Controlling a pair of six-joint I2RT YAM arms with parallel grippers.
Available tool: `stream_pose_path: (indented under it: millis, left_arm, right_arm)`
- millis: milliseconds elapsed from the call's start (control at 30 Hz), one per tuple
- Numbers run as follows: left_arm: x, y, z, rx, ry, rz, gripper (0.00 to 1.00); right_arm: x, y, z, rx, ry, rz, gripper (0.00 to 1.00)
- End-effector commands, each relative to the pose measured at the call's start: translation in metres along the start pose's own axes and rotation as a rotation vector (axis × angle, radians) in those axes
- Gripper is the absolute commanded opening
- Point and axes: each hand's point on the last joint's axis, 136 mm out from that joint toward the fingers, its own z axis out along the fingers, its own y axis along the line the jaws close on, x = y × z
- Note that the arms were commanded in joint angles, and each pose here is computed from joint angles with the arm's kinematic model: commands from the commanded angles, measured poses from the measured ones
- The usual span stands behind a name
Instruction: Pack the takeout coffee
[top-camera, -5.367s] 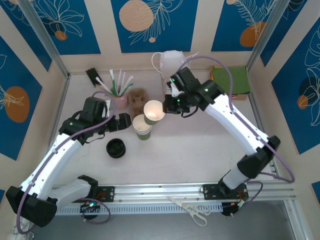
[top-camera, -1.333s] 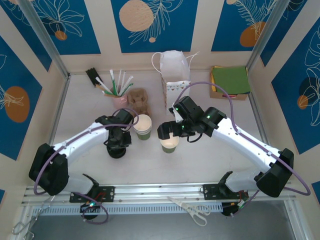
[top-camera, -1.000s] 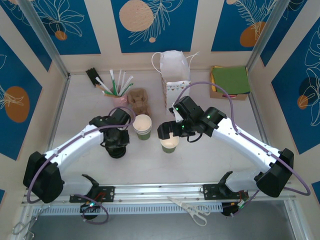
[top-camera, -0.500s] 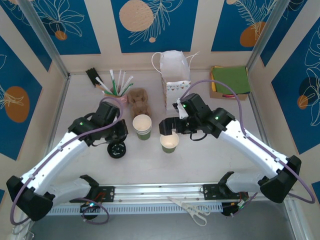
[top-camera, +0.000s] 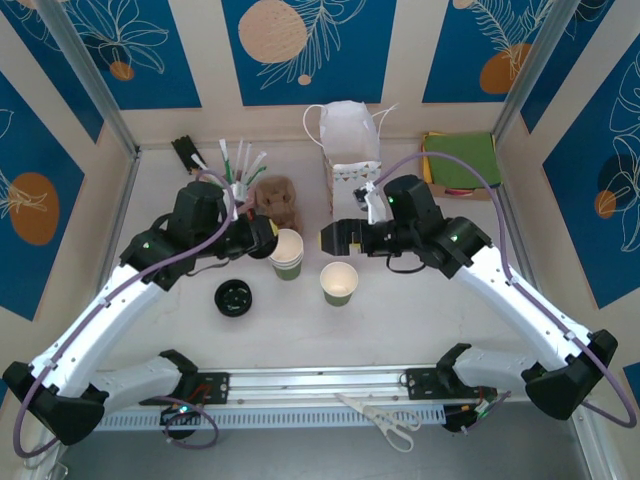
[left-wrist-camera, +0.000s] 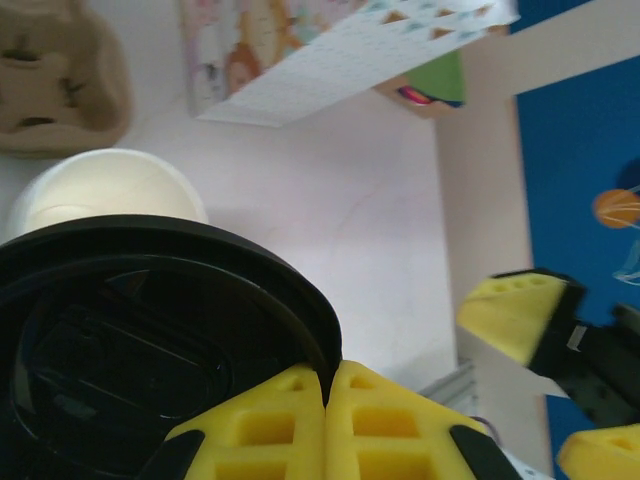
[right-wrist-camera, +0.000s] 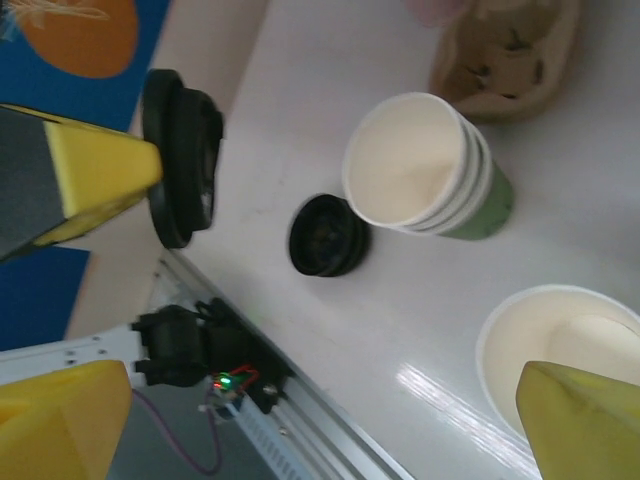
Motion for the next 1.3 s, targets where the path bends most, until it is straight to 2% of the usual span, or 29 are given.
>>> stream_pose_path:
  millis: [0, 100, 233, 433, 533, 900, 1267]
  left_arm:
    - [-0.013, -0.055, -0.013, 0.212, -0.023, 0.01, 0.02]
    - [-0.02, -0.076, -0.015, 0.305, -0.034, 0.009, 0.02]
    - [-0.027, -0.101, -0.014, 0.429, -0.036, 0.008, 0.02]
    - [-0.038, -0.129, -0.012, 0.57, -0.041, 0.014, 0.02]
    - [-0.042, -0.139, -0.011, 0.626, -0.037, 0.019, 0.02]
    - [-0.054, -0.165, -0.003, 0.756, -0.018, 0.022, 0.02]
    - [-0.066, -0.173, 0.004, 0.822, -0.014, 0.003, 0.03]
  right_arm:
    - [-0.011, 0.031, -0.013, -0.195, -0.016, 0.019, 0.99]
    - [-0.025, 0.039, -0.022, -0.299, -0.046, 0.063, 1.0]
    - [-0.044, 0.047, -0.034, -0.425, -0.075, 0.134, 0.95]
    - [-0.062, 0.051, -0.04, -0.528, -0.084, 0.209, 0.84]
    - [-0.07, 0.051, -0.039, -0.558, -0.086, 0.247, 0.84]
    - [-0.099, 0.053, -0.035, -0.672, -0.095, 0.34, 0.82]
    - [-0.111, 0.047, -0.031, -0.707, -0.098, 0.401, 0.81]
